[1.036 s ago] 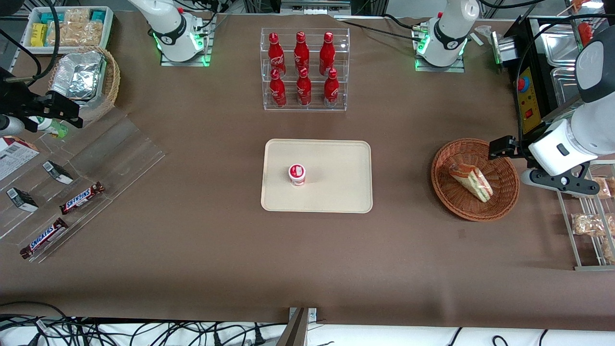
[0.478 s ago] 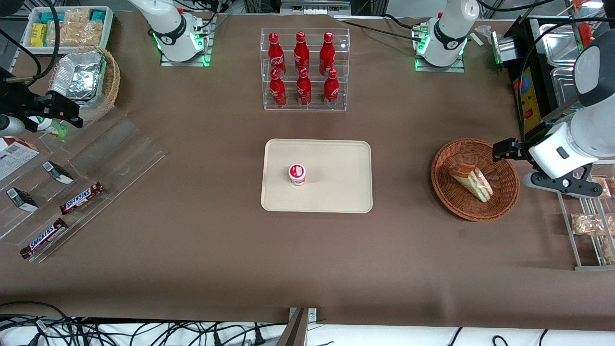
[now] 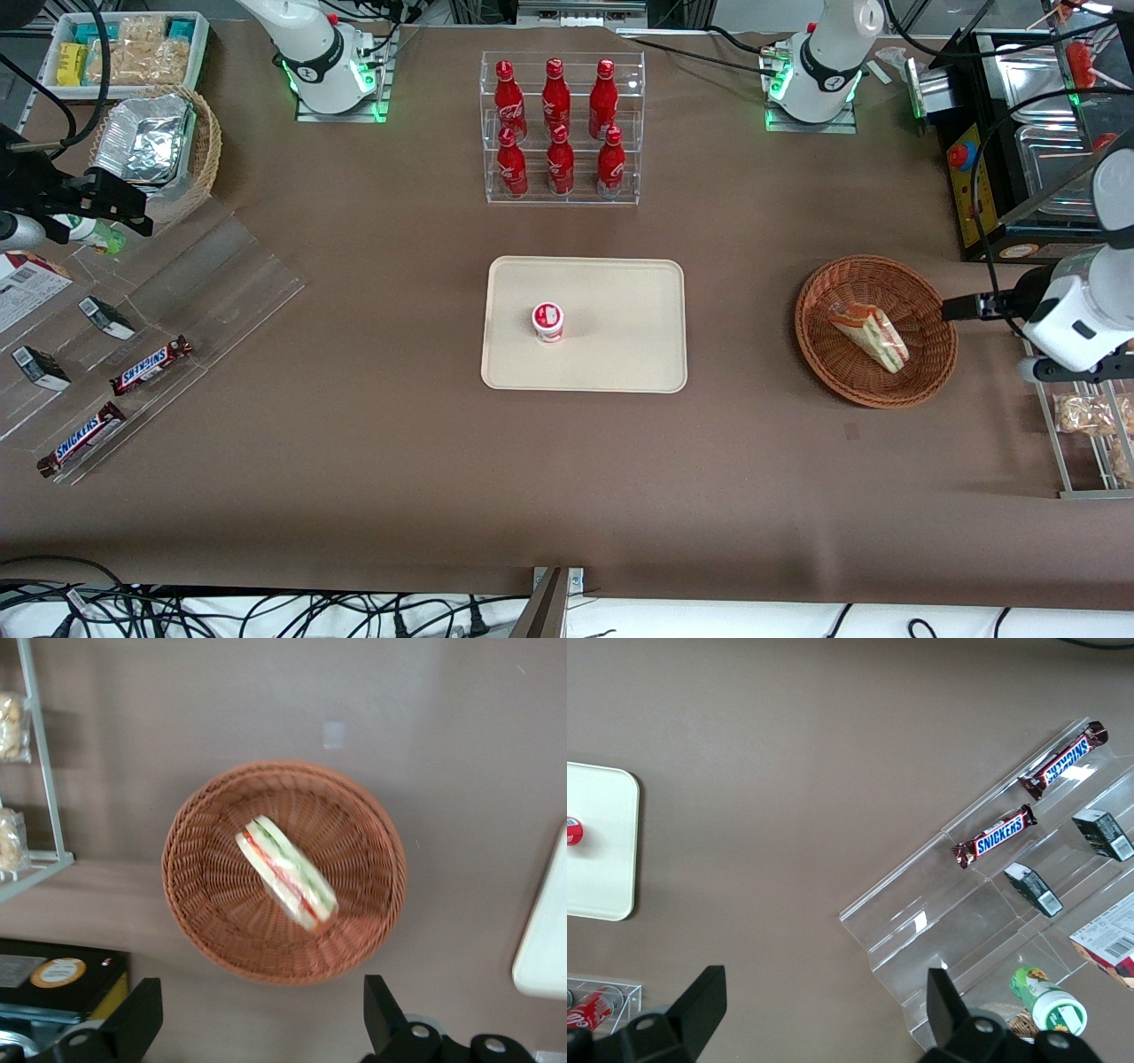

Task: Place sandwich from basket to tray
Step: 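Lower the open left gripper around the wrapped sandwich in the basket, then close the left gripper on the sandwich, then lift the sandwich and carry it with the left gripper to the tray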

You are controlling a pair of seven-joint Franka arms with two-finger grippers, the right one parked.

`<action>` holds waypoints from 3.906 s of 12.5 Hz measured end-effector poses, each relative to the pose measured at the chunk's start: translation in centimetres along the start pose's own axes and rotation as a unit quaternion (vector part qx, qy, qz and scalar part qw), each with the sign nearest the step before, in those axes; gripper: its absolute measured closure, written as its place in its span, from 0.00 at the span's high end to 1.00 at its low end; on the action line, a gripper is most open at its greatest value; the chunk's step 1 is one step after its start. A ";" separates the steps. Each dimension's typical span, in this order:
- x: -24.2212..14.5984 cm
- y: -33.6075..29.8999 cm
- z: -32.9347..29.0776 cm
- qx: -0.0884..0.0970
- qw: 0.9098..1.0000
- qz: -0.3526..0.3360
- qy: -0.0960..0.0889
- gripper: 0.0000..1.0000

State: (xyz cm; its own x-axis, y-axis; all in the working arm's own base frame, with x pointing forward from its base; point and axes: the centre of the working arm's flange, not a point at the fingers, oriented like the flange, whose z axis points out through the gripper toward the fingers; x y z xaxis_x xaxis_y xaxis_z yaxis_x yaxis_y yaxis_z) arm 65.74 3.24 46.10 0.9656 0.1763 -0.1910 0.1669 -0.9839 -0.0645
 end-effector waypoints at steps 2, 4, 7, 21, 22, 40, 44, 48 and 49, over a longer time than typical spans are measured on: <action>1.3 1.4 2.6 0.001 0.997 -0.074 0.014 1.00; 1.6 2.1 4.9 0.009 0.992 -0.127 0.019 1.00; 1.2 3.5 7.4 0.054 0.985 -0.161 0.029 1.00; -3.9 5.2 20.3 0.079 0.959 -0.258 0.088 1.00; -4.1 5.4 20.6 0.077 0.959 -0.259 0.089 1.00; -5.1 7.9 20.6 0.069 0.956 -0.269 0.095 0.37; -5.8 11.6 13.8 0.135 0.974 -0.170 0.063 0.37; -7.8 16.9 6.8 0.139 0.984 -0.088 0.063 0.38; -8.6 18.9 6.4 0.132 0.987 -0.067 0.064 0.38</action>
State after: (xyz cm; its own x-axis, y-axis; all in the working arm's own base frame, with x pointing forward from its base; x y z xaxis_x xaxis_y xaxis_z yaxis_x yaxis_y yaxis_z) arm 59.29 -16.69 40.31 0.9586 0.2823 -0.0385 0.2535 -0.9069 -0.3366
